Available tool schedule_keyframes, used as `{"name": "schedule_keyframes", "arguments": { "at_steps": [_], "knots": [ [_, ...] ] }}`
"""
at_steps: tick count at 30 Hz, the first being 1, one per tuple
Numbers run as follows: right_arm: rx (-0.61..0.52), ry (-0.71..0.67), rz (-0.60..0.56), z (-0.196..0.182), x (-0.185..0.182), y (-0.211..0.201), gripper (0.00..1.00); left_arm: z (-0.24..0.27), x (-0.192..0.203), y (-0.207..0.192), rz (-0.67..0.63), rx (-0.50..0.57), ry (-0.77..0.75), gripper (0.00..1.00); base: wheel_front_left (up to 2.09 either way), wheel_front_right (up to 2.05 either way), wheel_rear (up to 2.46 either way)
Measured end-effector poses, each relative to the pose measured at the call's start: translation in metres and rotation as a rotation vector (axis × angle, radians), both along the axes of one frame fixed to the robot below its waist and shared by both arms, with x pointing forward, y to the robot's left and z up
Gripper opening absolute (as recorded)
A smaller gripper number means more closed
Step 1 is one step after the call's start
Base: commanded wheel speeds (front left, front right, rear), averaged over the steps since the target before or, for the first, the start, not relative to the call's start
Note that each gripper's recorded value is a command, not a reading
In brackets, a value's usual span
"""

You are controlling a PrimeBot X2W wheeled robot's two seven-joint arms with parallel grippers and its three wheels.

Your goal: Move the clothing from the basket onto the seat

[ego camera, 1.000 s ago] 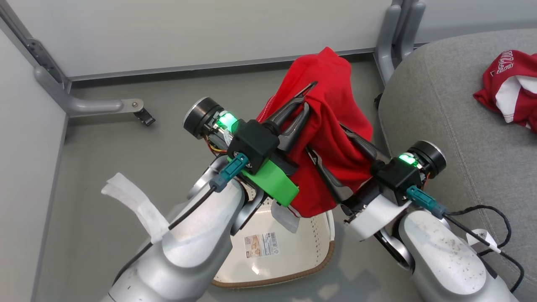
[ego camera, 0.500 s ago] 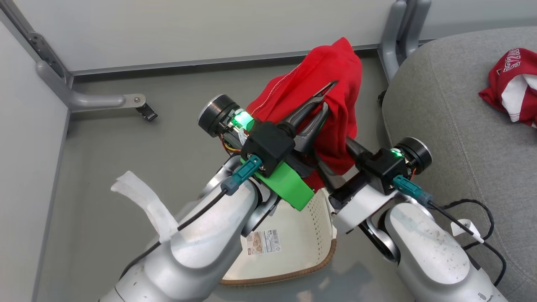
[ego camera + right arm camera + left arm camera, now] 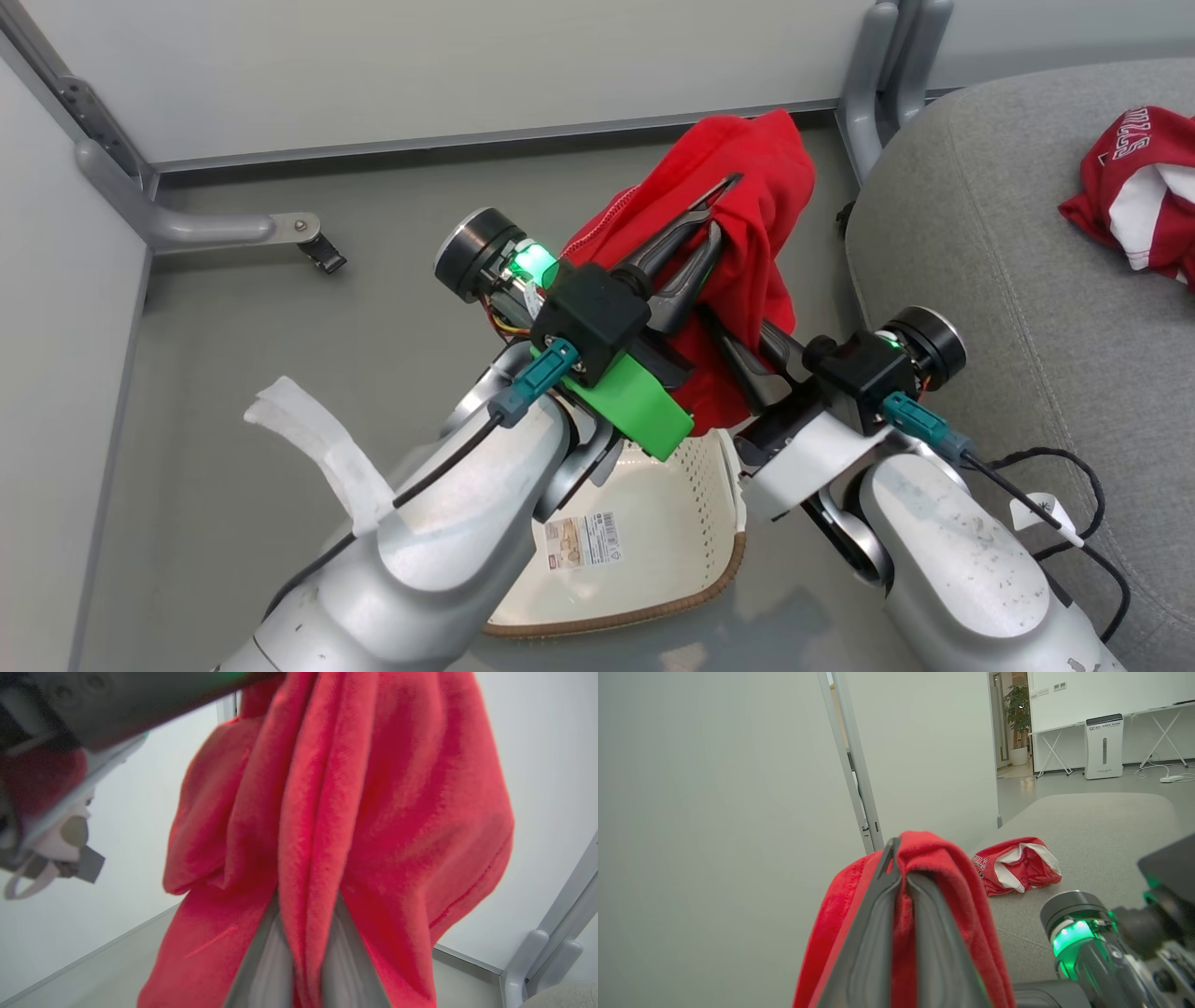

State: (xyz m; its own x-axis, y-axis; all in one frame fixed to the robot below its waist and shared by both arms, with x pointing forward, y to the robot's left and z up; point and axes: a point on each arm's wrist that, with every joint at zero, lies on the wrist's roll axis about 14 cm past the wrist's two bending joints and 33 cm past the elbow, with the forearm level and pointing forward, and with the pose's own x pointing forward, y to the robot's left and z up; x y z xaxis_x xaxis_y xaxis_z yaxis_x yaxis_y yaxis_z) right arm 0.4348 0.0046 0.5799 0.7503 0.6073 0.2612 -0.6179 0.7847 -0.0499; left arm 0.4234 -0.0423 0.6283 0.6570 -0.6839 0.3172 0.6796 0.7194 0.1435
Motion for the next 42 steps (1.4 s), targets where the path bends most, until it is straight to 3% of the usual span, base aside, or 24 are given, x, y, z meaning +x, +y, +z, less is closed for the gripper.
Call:
{"name": "schedule_keyframes", "arguments": {
  "at_steps": [12,13,14,15,32,42],
  "knots": [
    [0.006,-0.005,-0.014,0.002,-0.001,-0.005,0.0,-0.003,-0.001,0.0,0.002,0.005,0.007,0.0,0.0,0.0,0.0],
    [0.007,-0.004,-0.015,0.002,-0.002,-0.005,0.0,-0.003,-0.001,0.0,0.003,0.004,0.009,0.33,0.0,0.0,0.0],
    [0.007,-0.003,-0.016,0.002,-0.002,-0.005,0.0,-0.004,-0.001,0.0,0.004,0.004,0.011,0.97,0.0,0.0,0.0],
    [0.008,-0.001,-0.018,0.001,-0.002,-0.006,0.0,-0.005,-0.001,0.001,0.005,0.004,0.012,1.0,0.0,0.0,0.0],
    [0.017,0.012,-0.079,-0.004,0.007,-0.025,0.0,-0.014,0.005,0.004,0.021,0.01,0.031,1.0,0.0,0.0,0.0],
    [0.034,0.032,-0.207,-0.011,0.014,-0.068,0.0,-0.028,0.007,-0.013,-0.025,0.012,0.06,1.0,0.0,0.0,0.0]
  ]
}}
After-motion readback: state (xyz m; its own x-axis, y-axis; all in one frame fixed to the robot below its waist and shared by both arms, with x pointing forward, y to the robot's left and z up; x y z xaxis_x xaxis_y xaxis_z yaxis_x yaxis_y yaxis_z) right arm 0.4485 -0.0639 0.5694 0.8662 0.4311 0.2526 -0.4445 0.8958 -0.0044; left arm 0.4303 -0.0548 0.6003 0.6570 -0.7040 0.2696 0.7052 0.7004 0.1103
